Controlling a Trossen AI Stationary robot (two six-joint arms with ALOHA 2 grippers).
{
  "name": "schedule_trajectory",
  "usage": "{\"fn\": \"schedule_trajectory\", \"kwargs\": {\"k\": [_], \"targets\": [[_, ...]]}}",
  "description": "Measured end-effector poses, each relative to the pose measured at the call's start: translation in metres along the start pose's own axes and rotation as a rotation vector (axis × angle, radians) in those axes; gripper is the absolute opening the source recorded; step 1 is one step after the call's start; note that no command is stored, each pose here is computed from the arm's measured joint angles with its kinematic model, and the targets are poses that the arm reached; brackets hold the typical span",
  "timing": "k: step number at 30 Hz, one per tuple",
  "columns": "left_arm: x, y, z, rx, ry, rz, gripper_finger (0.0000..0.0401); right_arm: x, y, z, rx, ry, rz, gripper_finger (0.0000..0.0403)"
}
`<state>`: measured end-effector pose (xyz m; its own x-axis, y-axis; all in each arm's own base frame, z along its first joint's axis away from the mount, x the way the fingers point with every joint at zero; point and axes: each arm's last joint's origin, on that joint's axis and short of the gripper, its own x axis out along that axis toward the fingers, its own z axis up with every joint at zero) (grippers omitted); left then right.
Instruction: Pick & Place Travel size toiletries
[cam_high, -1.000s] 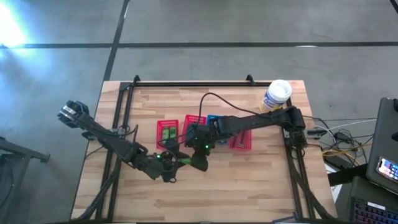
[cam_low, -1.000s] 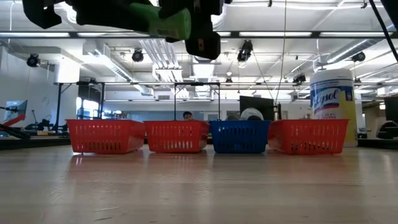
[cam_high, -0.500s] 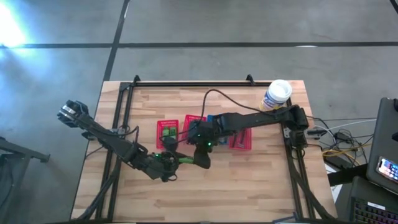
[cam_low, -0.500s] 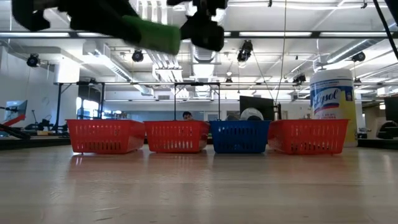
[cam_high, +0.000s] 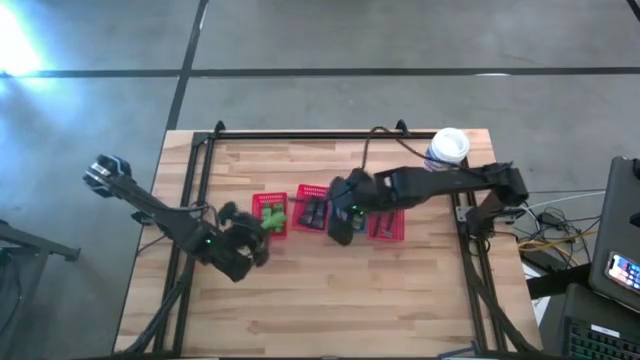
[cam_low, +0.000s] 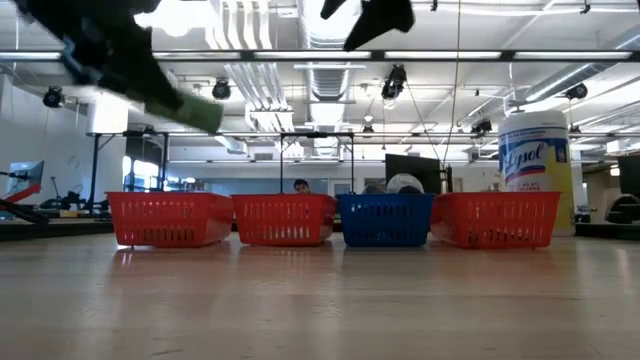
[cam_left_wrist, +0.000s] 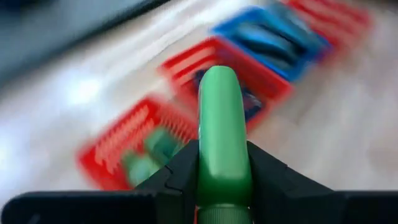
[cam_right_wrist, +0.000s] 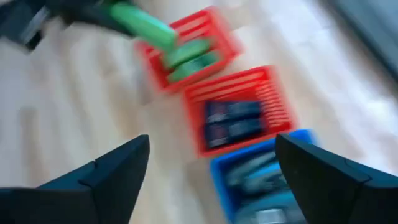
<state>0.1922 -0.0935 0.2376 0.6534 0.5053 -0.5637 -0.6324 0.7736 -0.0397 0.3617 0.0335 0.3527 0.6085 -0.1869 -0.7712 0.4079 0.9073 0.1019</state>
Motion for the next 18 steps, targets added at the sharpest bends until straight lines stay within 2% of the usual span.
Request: {"fn": "schedule_trajectory", "kwargs": {"k": [3, 4, 6, 9, 15, 18], "targets": [[0.005, 0.015, -0.017, -0.392, -0.003, 0.048, 0.0104, -0.017, -0.010, -0.002, 0.067, -0.071, -0.075, 0.0355], [0.008, 0.018, -0.022, -0.488, -0.013, 0.054, 0.0104, -0.021, -0.013, -0.003, 0.089, -0.089, -0.088, 0.0357], [0.013, 0.023, -0.030, -0.605, -0.031, 0.071, 0.0104, -0.027, -0.017, -0.008, 0.125, -0.104, -0.105, 0.0360], [0.025, 0.028, -0.033, -0.667, -0.052, 0.121, 0.0104, -0.026, -0.022, -0.017, 0.156, -0.098, -0.126, 0.0359], [0.051, 0.037, -0.031, -0.677, -0.025, 0.259, 0.0104, -0.020, -0.026, -0.034, 0.202, -0.072, -0.154, 0.0344], [0.062, 0.038, -0.030, -0.672, 0.004, 0.289, 0.0104, -0.014, -0.023, -0.041, 0.198, -0.052, -0.158, 0.0337]]}}
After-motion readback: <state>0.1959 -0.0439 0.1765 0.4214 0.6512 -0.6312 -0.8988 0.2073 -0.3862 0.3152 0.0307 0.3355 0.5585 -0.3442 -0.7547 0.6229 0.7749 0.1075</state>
